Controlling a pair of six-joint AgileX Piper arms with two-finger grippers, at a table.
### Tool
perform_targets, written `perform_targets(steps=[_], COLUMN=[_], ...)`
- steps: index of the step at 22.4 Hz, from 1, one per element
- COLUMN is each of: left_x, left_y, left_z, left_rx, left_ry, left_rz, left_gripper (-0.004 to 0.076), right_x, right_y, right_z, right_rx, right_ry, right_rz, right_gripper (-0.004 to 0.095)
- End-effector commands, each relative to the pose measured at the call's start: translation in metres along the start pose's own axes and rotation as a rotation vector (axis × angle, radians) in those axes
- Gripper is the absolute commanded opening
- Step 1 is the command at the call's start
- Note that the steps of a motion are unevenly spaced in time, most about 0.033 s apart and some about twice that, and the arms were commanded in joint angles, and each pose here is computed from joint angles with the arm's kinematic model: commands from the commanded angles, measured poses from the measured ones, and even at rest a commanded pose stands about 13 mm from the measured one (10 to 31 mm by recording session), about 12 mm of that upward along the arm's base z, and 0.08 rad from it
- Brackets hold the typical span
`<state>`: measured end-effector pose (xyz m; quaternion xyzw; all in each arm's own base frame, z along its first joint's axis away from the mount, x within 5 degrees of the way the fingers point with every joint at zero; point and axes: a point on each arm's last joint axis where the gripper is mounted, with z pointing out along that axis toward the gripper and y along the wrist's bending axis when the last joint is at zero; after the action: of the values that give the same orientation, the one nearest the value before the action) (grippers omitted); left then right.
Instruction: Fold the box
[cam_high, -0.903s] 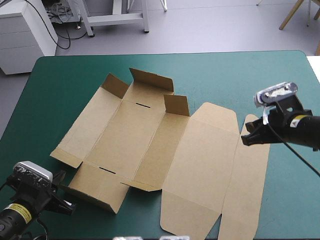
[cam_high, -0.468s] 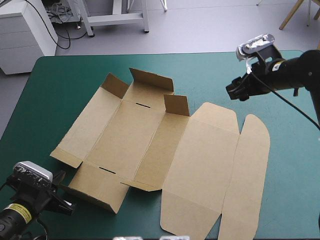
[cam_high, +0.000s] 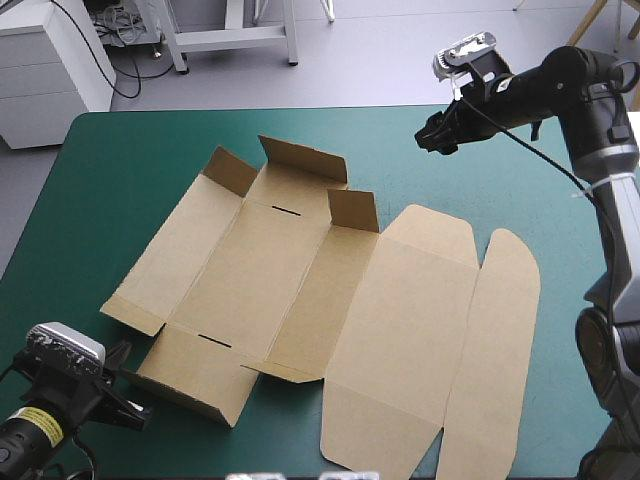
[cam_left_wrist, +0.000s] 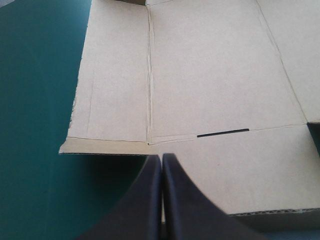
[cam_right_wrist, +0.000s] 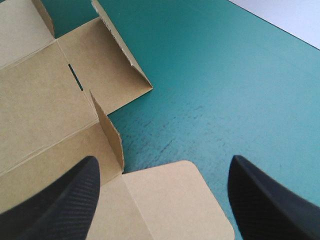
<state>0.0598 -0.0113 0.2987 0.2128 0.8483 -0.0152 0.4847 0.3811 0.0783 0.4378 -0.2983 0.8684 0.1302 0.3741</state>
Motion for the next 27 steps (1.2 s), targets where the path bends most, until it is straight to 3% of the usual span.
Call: perform_targets(steps=[1,7,17,24,27], left_x=[-0.014,-0.014,-0.014,-0.014,-0.014], left_y=[0.002,0.002,0.002,0.002,0.002], left_z=[-0.005,-0.005,-0.005,-0.005,-0.005], left_rx=[-0.002,-0.008,-0.007,-0.006,-0.006], left_ry=[-0.079,-0.080,-0.080,-0.079,-0.079], left_rz=[0.006,0.011,0.010,0.009,0.009], left_gripper=[-0.0010,-0.0010,-0.0010,-0.0010,-0.0010], right_x=[-0.020,-0.027,-0.017,0.001,0.004], right_y=[0.002,0.011,0.064,0.068,0.069], right_z=[-0.007,0.034,0.126,0.173,0.181], right_rx=[-0.015,-0.076,-0.163,-0.192,-0.202], right_ry=[-0.124,-0.095,0.086,0.183,0.196], right_rz=[-0.026,-0.111,-0.239,-0.237,-0.235], right_gripper=[0.0661,0.0663,0.0661,0.0661,0.0546])
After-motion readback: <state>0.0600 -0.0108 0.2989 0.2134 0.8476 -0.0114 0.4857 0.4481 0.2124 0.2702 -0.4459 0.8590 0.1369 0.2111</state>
